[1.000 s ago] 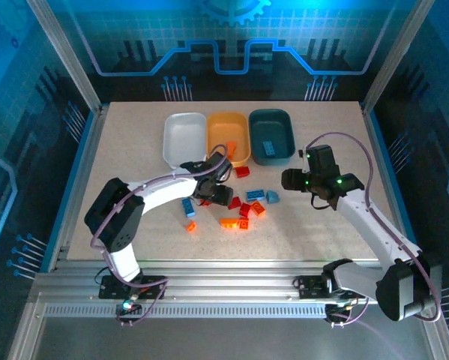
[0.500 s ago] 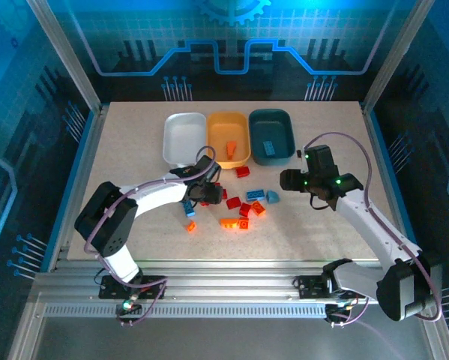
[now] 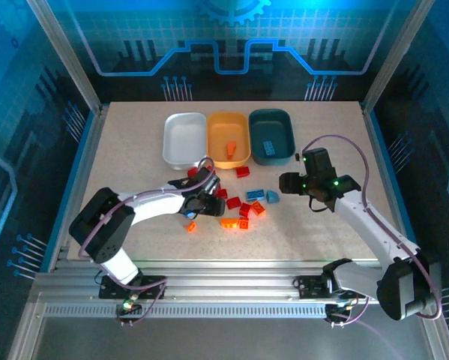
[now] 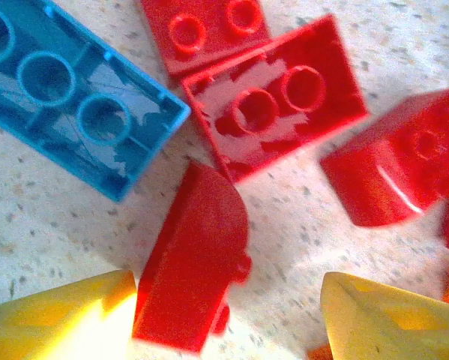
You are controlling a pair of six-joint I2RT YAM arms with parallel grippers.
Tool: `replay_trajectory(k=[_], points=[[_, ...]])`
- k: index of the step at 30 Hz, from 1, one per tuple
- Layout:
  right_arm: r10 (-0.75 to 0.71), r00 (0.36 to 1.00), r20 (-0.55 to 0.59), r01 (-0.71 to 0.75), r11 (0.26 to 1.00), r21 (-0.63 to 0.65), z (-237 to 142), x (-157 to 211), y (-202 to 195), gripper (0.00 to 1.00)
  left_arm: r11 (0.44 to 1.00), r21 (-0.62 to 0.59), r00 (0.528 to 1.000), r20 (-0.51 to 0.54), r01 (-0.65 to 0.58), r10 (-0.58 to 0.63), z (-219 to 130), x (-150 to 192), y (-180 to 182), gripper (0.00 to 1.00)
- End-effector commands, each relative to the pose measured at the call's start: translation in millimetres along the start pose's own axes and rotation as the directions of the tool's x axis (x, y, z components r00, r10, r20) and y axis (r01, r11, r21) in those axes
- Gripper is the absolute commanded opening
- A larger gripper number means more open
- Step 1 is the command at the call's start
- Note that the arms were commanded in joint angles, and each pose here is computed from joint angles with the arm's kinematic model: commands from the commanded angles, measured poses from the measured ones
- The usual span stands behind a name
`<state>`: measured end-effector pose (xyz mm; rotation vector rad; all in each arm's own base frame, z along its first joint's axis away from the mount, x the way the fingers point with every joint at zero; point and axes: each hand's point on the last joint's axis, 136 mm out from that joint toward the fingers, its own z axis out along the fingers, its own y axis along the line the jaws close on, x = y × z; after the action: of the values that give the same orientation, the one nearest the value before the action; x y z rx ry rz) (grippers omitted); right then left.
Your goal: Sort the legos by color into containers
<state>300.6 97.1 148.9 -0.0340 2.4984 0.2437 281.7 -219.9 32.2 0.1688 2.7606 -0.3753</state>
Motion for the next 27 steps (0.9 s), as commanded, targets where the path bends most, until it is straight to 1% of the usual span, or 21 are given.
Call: replay_trajectory(k=[1, 4, 10, 13, 16, 17, 20, 23, 25, 27], points=[[-0.024, 1.0, -0.008, 0.024, 1.0, 0.016, 3, 3, 0, 0.71, 0.998, 0.055, 1.0, 0.019, 0.01, -0.011, -12, 0, -10, 0.68], [-0.023, 1.0, -0.011, 0.023, 0.999, 0.022, 5, 4, -1, 0.71, 0.999, 0.026, 0.999, 0.029, -0.018, 0.017, -9, -3, -6, 0.68], [-0.025, 0.999, -0.02, 0.026, 0.999, 0.026, 6, 5, -1, 0.71, 0.991, -0.121, 0.998, 0.017, -0.052, 0.054, -2, -14, 13, 0.66], [-0.025, 0.999, -0.024, 0.025, 0.999, 0.031, 5, 5, -2, 0.71, 0.986, -0.147, 0.997, 0.006, -0.076, 0.078, 3, -16, 16, 0.64], [-0.024, 0.999, -0.025, 0.025, 0.999, 0.035, 6, 5, -3, 0.71, 0.988, -0.123, 0.995, -0.017, -0.095, 0.093, 15, -15, 11, 0.5], [-0.023, 0.999, -0.028, 0.024, 0.999, 0.036, 6, 5, -3, 0.7, 0.989, -0.109, 0.995, -0.021, -0.099, 0.097, 17, -14, 8, 0.47], [-0.024, 0.999, -0.028, 0.025, 0.999, 0.038, 6, 6, -3, 0.7, 0.992, -0.078, 0.995, -0.02, -0.099, 0.098, 16, -13, 2, 0.36], [-0.025, 0.999, -0.026, 0.026, 0.999, 0.039, 6, 5, -3, 0.7, 0.993, -0.069, 0.995, -0.012, -0.095, 0.094, 6, -12, 2, 0.23], [-0.025, 0.999, -0.024, 0.026, 0.999, 0.038, 7, 4, -3, 0.7, 0.993, -0.067, 0.995, -0.008, -0.098, 0.098, -7, -12, 0, 0.15], [-0.027, 0.999, -0.031, 0.028, 0.999, 0.034, 8, 5, -2, 0.7, 0.994, -0.062, 0.995, 0.018, -0.093, 0.094, -26, -18, -3, 0.12]])
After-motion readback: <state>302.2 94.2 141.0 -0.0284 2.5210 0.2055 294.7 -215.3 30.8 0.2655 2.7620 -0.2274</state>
